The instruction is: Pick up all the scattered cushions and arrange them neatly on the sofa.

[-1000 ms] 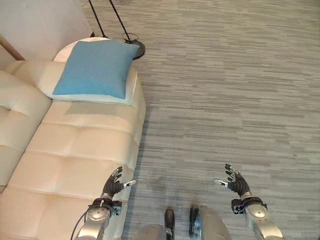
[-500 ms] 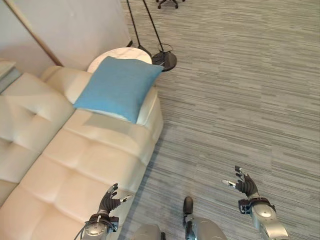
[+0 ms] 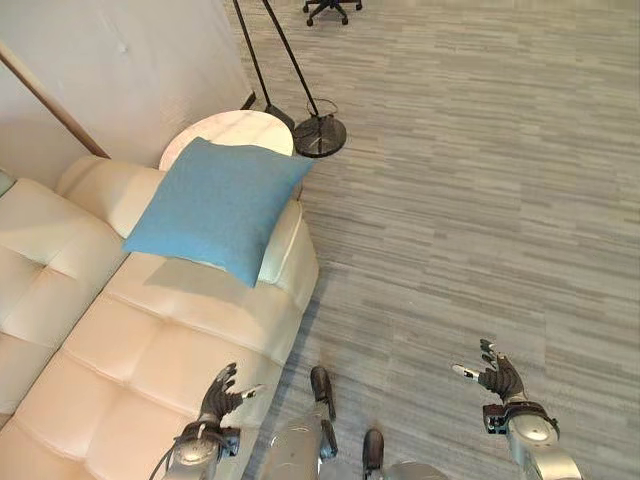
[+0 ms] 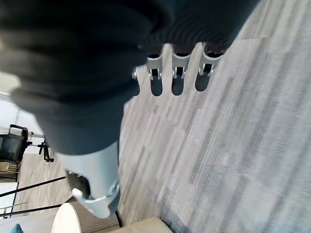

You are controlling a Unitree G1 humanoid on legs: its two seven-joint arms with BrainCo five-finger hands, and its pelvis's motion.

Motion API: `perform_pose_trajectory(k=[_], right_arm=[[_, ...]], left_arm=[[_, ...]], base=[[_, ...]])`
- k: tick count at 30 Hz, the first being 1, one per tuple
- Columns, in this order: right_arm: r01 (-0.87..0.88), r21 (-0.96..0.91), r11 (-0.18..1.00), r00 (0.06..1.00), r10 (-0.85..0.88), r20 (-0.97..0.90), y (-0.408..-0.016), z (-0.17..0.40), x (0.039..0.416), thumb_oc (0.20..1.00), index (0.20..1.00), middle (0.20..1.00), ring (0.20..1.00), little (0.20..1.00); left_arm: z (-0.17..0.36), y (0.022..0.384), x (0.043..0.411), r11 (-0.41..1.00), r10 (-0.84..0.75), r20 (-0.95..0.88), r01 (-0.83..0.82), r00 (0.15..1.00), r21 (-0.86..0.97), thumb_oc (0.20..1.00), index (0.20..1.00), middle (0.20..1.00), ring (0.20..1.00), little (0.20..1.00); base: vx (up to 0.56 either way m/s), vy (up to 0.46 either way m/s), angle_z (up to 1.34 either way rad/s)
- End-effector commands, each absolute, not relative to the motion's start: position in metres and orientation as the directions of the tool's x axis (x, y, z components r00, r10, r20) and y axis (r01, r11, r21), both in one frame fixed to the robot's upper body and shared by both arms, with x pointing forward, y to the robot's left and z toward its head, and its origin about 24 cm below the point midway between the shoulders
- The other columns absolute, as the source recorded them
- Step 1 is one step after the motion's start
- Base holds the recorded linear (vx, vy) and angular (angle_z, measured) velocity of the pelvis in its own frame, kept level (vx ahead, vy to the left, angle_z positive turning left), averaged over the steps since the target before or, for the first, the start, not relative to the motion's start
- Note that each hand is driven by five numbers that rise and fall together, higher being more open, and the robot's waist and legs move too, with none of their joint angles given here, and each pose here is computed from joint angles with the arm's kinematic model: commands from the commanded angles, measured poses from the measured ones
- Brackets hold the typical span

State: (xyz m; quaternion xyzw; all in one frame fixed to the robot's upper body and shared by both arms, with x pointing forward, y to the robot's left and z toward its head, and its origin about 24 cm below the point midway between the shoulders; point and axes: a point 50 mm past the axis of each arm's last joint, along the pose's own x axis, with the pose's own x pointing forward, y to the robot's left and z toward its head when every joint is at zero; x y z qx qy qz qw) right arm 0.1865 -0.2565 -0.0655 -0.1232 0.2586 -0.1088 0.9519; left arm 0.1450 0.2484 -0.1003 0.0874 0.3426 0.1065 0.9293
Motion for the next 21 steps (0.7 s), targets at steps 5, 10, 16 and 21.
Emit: perform_pose_trajectory(k=[5,10,16,21], right_arm=[[0.101,-0.259,0.961,0.903,-0.198,-0.383,-0.242,-0.048,0.199,1.000,1.000,1.000,1.000,1.000],[0.089,-0.253,0.963,0.912,-0.181,-0.368,-0.239,-0.045,0.204,1.000,1.000,1.000,1.000,1.000],[0.087,-0.273,0.958,0.910,-0.188,-0.369,-0.243,-0.043,0.204,1.000,1.000,1.000,1.000,1.000],[0.101,-0.291,0.951,0.893,-0.216,-0.395,-0.253,-0.049,0.194,1.000,1.000,1.000,1.000,1.000]], left_arm=[[-0.081,0.278,0.149,0.930,0.342,-0.540,-0.196,0.769,0.310,1.000,1.000,1.000,1.000,1.000],[-0.083,0.279,0.145,0.926,0.367,-0.541,-0.242,0.757,0.290,1.000,1.000,1.000,1.000,1.000],[-0.085,0.275,0.148,0.924,0.378,-0.536,-0.275,0.755,0.265,1.000,1.000,1.000,1.000,1.000],[-0.083,0.267,0.159,0.935,0.348,-0.517,-0.249,0.782,0.253,1.000,1.000,1.000,1.000,1.000]], base=[[0.27,0.202,-0.01],[0.30,0.077,0.24],[0.37,-0.064,0.53],[0.35,-0.209,1.17]])
